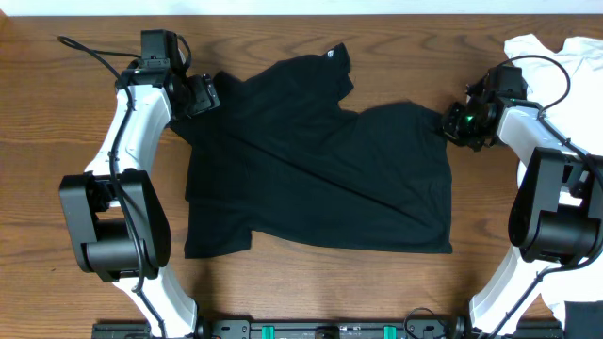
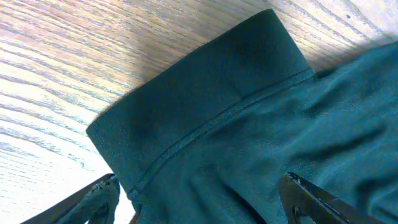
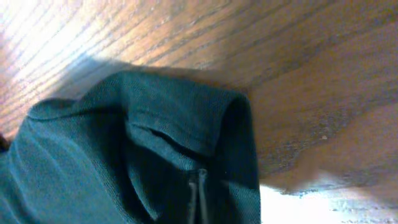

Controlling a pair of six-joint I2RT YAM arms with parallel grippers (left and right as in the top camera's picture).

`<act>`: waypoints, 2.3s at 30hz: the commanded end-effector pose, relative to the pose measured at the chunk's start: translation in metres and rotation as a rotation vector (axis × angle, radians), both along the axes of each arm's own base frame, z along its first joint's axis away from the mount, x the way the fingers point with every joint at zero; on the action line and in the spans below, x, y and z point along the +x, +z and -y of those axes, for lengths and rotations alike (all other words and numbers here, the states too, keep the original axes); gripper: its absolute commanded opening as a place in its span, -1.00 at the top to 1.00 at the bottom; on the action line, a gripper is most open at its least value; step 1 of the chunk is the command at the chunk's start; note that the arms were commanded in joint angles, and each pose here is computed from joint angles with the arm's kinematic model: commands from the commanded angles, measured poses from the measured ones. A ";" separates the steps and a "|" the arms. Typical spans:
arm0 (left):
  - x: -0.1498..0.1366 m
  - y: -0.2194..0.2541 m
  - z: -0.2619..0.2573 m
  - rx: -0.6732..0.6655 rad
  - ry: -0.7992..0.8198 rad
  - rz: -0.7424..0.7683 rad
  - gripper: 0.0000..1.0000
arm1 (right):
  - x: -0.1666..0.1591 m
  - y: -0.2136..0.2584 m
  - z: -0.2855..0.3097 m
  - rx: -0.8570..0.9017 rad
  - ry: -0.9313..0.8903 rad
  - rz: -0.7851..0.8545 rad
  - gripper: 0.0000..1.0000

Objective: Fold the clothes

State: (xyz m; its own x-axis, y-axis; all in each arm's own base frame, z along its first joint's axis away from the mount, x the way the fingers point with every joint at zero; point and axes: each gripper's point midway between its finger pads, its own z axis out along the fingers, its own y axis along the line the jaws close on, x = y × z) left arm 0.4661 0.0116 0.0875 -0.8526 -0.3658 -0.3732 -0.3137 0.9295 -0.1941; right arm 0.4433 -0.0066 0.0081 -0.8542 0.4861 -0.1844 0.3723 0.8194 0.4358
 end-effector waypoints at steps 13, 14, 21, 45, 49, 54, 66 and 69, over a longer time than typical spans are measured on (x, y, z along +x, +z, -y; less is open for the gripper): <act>-0.005 -0.014 -0.004 0.020 0.012 -0.032 -0.68 | 0.009 0.004 0.008 0.010 -0.035 0.026 0.74; -0.005 -0.014 -0.005 0.023 0.013 -0.033 -0.68 | 0.004 0.002 0.008 0.017 -0.046 0.000 0.56; -0.006 -0.015 -0.005 0.026 0.015 -0.038 -0.68 | -0.016 -0.005 0.017 0.023 -0.069 -0.086 0.17; -0.006 -0.019 -0.005 0.026 0.015 -0.047 -0.69 | -0.013 0.006 -0.008 0.163 -0.019 -0.059 0.17; -0.006 -0.020 -0.005 0.026 0.014 -0.049 -0.68 | -0.007 0.010 -0.008 0.157 0.002 -0.026 0.16; -0.006 -0.019 -0.005 0.026 0.015 -0.048 -0.68 | -0.007 0.013 -0.010 0.154 0.042 -0.009 0.16; -0.006 -0.020 -0.005 0.026 0.014 -0.049 -0.68 | -0.008 0.005 -0.025 0.043 0.115 -0.018 0.63; -0.006 -0.023 -0.005 0.025 0.014 -0.055 -0.68 | -0.008 0.002 -0.024 -0.006 0.144 -0.014 0.66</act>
